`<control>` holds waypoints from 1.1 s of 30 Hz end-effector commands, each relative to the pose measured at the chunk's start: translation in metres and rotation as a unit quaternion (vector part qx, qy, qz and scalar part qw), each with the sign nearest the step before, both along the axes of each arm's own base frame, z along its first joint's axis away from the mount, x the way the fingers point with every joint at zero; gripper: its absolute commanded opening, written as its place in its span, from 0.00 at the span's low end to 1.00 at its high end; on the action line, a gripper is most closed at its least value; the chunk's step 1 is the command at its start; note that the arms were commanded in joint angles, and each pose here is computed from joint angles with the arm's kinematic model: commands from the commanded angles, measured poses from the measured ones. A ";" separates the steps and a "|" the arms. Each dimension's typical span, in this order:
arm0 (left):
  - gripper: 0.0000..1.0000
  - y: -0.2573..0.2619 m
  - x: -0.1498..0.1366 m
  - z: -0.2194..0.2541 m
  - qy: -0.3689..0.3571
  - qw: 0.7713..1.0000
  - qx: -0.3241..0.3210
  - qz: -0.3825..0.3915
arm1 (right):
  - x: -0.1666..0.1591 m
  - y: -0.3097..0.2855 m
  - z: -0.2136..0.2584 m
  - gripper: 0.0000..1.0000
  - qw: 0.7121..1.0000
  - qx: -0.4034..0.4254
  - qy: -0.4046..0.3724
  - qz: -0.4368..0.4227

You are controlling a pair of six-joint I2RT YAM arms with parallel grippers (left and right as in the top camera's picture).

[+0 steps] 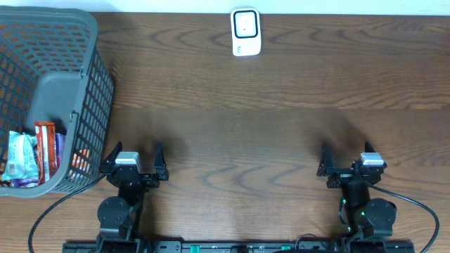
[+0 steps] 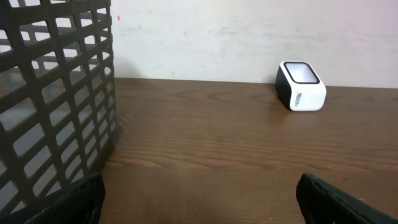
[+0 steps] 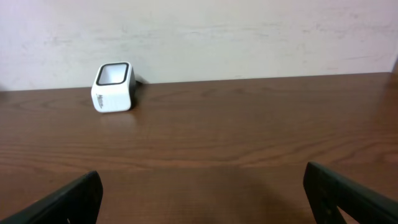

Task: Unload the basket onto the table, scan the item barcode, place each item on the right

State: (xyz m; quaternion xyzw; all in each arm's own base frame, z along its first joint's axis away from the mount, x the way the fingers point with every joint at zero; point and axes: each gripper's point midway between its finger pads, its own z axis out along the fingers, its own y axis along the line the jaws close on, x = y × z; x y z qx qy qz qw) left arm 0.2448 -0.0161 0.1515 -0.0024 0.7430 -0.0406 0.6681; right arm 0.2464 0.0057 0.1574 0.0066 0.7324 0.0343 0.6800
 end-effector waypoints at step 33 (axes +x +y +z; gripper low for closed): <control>0.98 -0.036 -0.051 0.204 -0.208 0.844 -0.449 -0.207 | 0.000 -0.001 0.000 0.99 1.000 -0.008 -0.001 -0.002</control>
